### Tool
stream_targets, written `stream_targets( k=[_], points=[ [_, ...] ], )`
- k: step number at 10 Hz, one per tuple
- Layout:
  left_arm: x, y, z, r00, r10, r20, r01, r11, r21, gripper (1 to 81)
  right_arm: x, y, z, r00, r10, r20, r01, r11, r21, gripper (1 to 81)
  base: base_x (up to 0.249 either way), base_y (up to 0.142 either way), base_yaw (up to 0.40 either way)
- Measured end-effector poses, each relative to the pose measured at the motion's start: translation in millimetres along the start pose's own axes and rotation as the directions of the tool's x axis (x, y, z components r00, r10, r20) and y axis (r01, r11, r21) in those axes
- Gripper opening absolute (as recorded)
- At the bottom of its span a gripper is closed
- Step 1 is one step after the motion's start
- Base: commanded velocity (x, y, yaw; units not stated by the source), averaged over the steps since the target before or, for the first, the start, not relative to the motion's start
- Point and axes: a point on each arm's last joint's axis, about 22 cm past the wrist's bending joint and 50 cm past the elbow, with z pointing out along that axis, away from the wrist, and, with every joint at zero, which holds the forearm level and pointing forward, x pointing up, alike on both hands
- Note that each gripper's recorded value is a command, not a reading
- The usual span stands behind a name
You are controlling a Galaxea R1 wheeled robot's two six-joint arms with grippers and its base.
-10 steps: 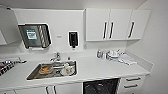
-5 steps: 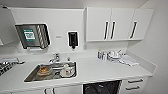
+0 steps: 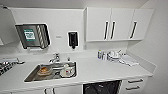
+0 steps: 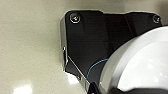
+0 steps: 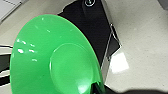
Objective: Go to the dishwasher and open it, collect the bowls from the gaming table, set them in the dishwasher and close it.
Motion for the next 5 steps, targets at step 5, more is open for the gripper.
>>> stream_targets(
  k=[5],
  points=[
    [-6, -1.5, -21, 0.9997, -0.017, 0.02, 0.018, 0.9979, -0.063, 1.0, 1, 20, -27, 0.9997, 0.019, 0.013, -0.019, 0.9998, 0.002, 1.0, 0.0, 0.0, 0.0]
  ],
)
